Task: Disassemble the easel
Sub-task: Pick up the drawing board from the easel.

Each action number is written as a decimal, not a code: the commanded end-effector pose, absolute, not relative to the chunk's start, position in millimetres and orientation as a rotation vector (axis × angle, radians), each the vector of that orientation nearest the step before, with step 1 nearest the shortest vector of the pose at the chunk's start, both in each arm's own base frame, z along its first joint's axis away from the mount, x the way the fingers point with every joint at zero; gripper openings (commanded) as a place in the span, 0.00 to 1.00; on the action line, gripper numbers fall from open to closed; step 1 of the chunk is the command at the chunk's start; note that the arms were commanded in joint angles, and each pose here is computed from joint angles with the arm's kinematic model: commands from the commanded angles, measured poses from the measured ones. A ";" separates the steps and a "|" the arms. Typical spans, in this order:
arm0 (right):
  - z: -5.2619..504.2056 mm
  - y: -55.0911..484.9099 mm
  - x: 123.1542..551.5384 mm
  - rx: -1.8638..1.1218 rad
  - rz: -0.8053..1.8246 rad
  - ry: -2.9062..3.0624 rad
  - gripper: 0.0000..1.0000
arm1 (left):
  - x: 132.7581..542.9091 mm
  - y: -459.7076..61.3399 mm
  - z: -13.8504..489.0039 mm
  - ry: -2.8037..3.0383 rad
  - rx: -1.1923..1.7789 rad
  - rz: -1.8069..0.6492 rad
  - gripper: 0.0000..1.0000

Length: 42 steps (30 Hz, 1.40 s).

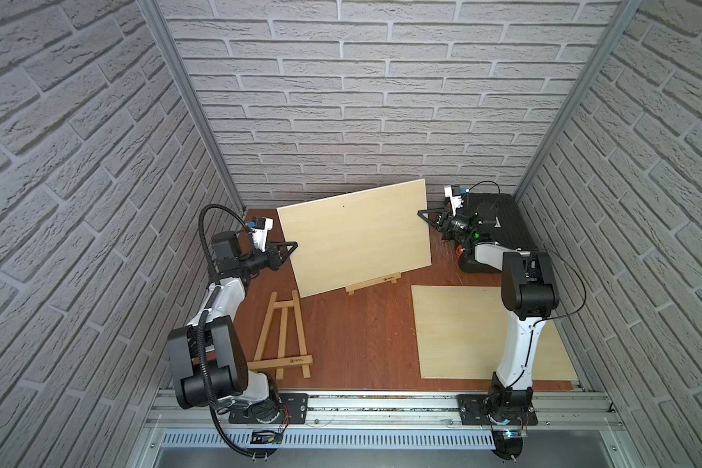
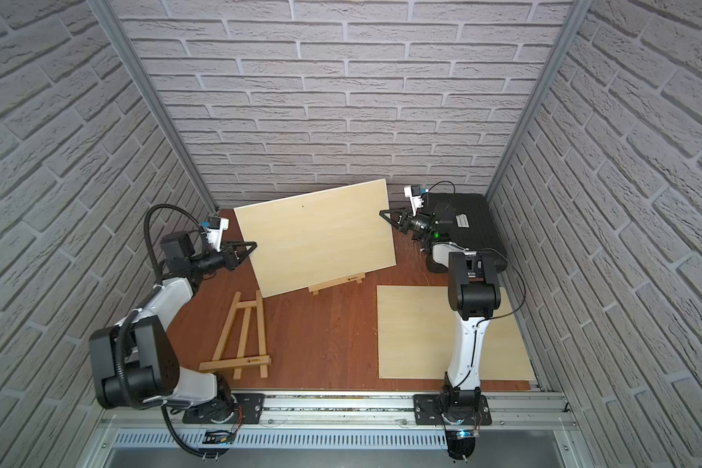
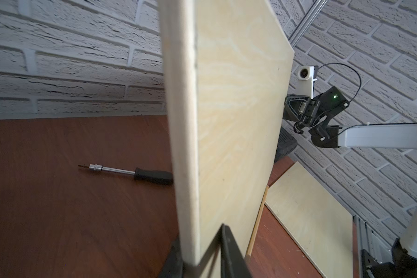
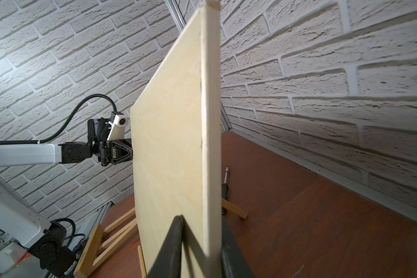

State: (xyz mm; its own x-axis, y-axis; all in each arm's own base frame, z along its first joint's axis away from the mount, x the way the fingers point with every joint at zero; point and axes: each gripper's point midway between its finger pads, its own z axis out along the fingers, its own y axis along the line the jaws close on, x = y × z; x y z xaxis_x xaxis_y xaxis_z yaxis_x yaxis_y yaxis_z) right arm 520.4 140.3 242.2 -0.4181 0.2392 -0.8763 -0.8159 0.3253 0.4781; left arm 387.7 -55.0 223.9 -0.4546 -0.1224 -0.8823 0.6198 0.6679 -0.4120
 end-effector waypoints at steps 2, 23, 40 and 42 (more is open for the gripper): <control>213.5 184.1 503.1 -0.573 1.295 1.718 0.10 | 393.4 -75.8 237.6 1.763 0.571 -0.681 0.04; 226.3 192.0 495.5 -0.610 1.118 1.723 0.07 | 388.9 -92.7 285.4 1.641 0.658 -0.482 0.02; 292.2 191.4 485.1 -0.615 1.111 1.593 0.06 | 377.6 -103.5 312.5 1.589 0.686 -0.465 0.02; 298.6 191.2 481.8 -0.620 1.109 1.583 0.06 | 375.6 -104.4 316.1 1.580 0.687 -0.465 0.02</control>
